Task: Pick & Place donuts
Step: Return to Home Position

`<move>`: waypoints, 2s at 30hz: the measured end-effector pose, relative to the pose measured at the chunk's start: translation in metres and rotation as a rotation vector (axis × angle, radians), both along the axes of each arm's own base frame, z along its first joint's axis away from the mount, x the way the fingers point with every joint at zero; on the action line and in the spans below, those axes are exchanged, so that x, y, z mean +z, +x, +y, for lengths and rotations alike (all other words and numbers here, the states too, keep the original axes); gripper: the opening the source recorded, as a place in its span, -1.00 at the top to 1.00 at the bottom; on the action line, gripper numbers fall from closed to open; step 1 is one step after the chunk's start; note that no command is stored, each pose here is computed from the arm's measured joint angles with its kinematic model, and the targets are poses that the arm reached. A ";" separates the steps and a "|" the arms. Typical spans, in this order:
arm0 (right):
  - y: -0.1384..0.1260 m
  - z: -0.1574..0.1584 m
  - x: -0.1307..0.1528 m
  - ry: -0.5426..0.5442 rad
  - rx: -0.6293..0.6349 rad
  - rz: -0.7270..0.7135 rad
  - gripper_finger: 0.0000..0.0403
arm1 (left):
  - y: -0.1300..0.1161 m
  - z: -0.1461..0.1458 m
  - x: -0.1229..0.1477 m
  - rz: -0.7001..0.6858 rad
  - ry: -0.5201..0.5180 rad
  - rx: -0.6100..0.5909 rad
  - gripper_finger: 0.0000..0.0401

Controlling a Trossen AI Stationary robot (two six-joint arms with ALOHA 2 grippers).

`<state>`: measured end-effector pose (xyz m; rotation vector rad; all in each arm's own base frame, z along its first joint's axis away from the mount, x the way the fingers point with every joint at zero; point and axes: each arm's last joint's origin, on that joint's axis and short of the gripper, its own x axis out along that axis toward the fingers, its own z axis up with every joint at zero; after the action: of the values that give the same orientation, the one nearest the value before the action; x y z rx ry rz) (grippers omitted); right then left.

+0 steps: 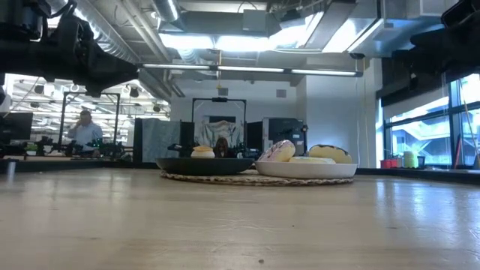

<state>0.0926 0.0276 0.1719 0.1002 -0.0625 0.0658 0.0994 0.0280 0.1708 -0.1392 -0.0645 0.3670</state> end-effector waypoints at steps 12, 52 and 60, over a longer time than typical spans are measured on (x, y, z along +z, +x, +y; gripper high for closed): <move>0.000 0.000 0.000 -0.199 -0.013 -0.010 0.10 | 0.000 0.000 0.000 0.000 0.000 0.006 0.37; 0.000 0.000 0.000 -0.215 -0.014 -0.010 0.10 | 0.000 0.000 0.000 -0.001 -0.001 0.004 0.36; 0.000 0.000 0.000 -0.215 -0.014 -0.010 0.10 | 0.000 0.000 0.000 -0.001 -0.001 0.005 0.36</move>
<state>0.0927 0.0276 0.1715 -0.1158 -0.0654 0.0590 0.0993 0.0282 0.1709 -0.1400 -0.0655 0.3715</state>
